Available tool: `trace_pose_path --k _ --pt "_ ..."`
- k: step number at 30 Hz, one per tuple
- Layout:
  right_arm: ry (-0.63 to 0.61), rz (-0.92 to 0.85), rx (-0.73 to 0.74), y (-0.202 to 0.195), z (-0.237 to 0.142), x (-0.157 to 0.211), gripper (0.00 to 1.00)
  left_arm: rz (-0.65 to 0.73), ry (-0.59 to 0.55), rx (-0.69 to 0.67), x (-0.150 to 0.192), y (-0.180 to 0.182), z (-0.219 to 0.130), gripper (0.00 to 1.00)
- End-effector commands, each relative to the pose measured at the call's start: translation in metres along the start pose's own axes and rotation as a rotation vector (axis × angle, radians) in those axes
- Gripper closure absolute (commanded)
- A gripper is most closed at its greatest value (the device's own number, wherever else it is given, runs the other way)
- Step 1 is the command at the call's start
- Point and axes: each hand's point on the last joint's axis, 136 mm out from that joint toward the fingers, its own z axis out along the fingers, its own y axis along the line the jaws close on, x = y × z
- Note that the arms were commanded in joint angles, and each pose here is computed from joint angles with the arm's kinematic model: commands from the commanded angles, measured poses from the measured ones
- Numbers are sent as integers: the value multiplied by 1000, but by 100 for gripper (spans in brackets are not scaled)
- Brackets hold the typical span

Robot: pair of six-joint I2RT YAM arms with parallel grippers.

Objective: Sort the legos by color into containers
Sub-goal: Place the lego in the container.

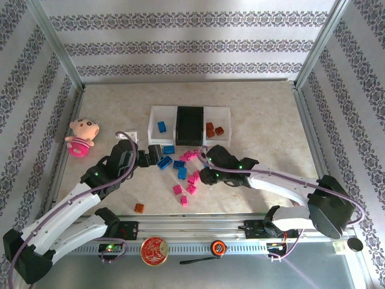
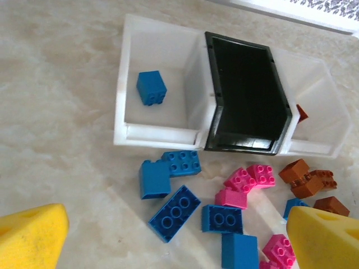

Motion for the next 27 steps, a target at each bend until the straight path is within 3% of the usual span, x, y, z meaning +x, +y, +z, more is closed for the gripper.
trace_pose_path --k 1,9,18,20,23,27 --pt "-124 -54 -119 36 -11 -70 74 -47 37 -47 24 19 1 0" --pt "-173 -88 -181 74 48 -192 76 -100 117 -82 53 33 2 0" --pt "-163 -20 -67 48 116 -243 72 -182 162 -107 79 48 -2 0" --pt "-161 -11 -48 44 123 -246 64 -181 184 -113 85 49 -2 0" --pt "-161 6 -54 44 128 -250 39 -183 231 -122 95 51 -2 0" --pt "-195 26 -78 44 115 -256 31 -176 298 -126 109 47 -2 3"
